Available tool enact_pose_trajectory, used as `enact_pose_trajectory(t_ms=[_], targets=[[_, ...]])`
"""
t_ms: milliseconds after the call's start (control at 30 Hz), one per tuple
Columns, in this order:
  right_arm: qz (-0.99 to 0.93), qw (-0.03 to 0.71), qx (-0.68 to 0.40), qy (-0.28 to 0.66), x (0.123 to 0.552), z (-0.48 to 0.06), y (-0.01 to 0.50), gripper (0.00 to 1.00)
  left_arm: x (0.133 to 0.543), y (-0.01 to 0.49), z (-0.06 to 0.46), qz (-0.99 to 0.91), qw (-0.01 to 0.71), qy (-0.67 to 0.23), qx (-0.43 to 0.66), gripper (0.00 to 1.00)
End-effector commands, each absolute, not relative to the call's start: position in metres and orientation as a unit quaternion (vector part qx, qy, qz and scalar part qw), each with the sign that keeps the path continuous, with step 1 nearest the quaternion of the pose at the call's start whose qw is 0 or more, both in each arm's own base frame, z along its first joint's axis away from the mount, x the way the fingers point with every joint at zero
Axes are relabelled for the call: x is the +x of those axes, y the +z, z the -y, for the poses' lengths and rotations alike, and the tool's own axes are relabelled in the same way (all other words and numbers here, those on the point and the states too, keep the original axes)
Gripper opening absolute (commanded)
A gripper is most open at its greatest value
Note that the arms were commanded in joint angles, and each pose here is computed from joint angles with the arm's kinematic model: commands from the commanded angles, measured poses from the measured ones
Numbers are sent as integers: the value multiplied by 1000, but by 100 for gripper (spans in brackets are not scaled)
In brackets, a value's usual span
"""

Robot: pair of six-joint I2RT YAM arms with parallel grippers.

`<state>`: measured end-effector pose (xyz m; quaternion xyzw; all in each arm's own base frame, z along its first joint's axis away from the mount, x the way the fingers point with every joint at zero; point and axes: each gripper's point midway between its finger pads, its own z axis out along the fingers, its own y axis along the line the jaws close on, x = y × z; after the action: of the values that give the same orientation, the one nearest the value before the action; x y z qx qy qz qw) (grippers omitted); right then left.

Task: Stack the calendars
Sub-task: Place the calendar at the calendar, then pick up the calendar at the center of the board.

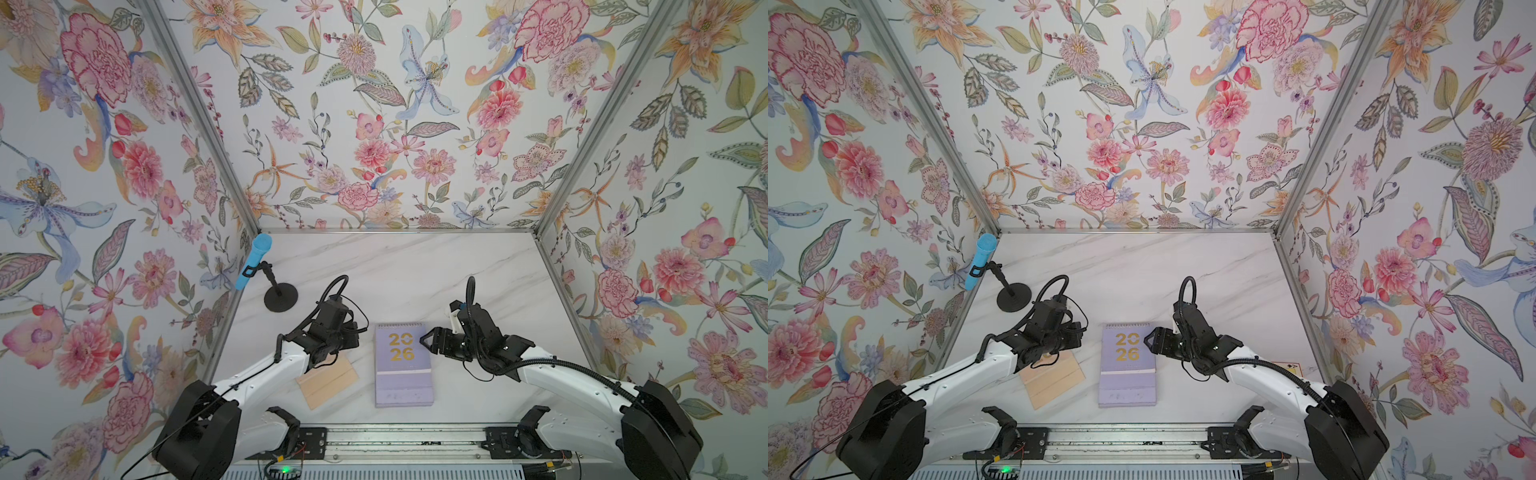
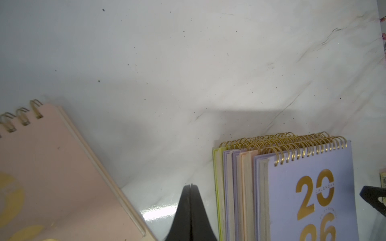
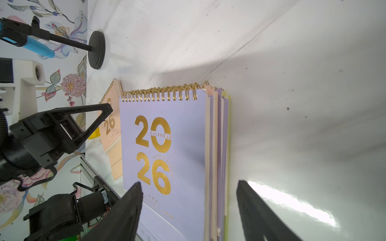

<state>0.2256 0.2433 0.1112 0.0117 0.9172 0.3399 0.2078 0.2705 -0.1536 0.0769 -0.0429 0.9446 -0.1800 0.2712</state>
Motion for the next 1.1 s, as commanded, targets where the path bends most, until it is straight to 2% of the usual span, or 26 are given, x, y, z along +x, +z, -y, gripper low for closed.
enact_pose_trajectory(t_ms=[0,300,567,1067], targets=[[-930,229,-1,288,235,-234,122,73,267,82,124,-955,266,-121,-52,0],[-937,250,-51,241,263,-263,155,74,254,87,58,-968,222,-24,-112,0],[-928,249,-127,246,277,-338,170,75,242,88,11,-966,184,22,-182,0],[-904,195,-228,305,264,-463,157,75,209,69,-35,-945,150,10,-291,0]])
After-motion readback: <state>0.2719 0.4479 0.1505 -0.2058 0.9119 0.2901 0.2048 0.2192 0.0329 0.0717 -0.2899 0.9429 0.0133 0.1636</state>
